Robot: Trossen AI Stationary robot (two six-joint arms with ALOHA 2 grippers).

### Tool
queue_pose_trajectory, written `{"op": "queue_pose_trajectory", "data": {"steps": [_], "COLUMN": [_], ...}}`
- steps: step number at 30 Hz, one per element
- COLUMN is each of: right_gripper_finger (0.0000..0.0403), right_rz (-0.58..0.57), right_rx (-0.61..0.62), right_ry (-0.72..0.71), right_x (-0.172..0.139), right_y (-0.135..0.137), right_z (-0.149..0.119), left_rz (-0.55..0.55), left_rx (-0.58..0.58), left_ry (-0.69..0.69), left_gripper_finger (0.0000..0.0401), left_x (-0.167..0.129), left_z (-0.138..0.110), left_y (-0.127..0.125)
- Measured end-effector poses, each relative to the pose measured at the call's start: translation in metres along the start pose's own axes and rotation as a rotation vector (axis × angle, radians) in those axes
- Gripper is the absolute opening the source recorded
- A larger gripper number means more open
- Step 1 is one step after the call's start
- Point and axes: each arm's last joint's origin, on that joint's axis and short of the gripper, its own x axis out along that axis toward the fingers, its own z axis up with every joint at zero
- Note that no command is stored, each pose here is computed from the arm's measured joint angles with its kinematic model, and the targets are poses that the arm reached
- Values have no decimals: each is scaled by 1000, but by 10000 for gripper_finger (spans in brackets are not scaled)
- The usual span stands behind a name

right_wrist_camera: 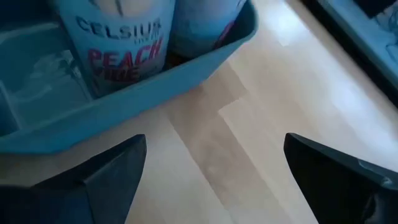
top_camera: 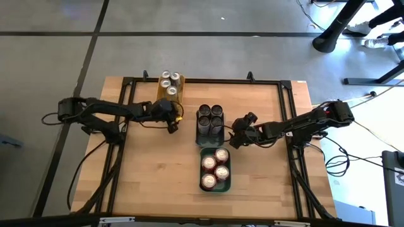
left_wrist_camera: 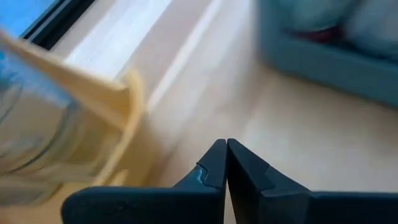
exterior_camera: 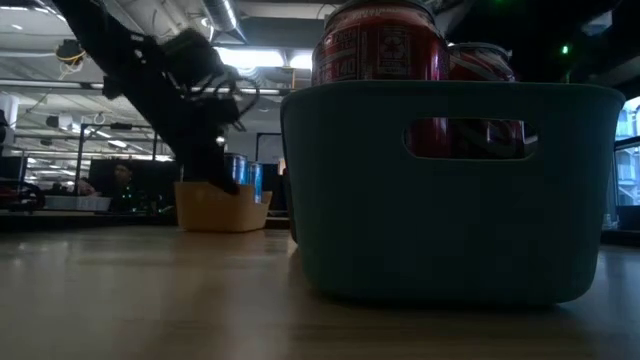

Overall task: Sort soda cans
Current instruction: Move the dark green bin to the top beside the yellow bin

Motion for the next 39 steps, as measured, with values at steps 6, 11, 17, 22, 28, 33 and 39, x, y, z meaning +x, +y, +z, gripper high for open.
{"op": "queue_pose_trajectory", "data": {"steps": [6,11,17,22,28,33,39], "right_gripper_finger": [381,381,381,381,381,381,381], "right_rz": [45,172,261,318,276,270,264], "right_rx": [-48,-103,-157,-245,-268,-271,-304], "right_ry": [-1,31,17,-42,-107,-122,-147], "right_x": [-20,-25,-27,-38,-40,-28,-17], "right_y": [-6,-3,4,19,27,32,42], "right_z": [19,23,25,22,16,8,7], "left_rz": [-90,-169,-260,-317,-274,-271,-245], "left_rx": [-8,-24,-38,-43,-66,-68,-65], "left_ry": [-60,-61,-61,-91,-67,-79,-102], "left_gripper_finger": [5,1,5,1,5,2,5], "left_x": [-23,-33,-41,-46,-45,-46,-46], "left_z": [8,5,1,-2,-14,-14,-13], "left_y": [-22,-43,-68,-81,-85,-86,-85]}}
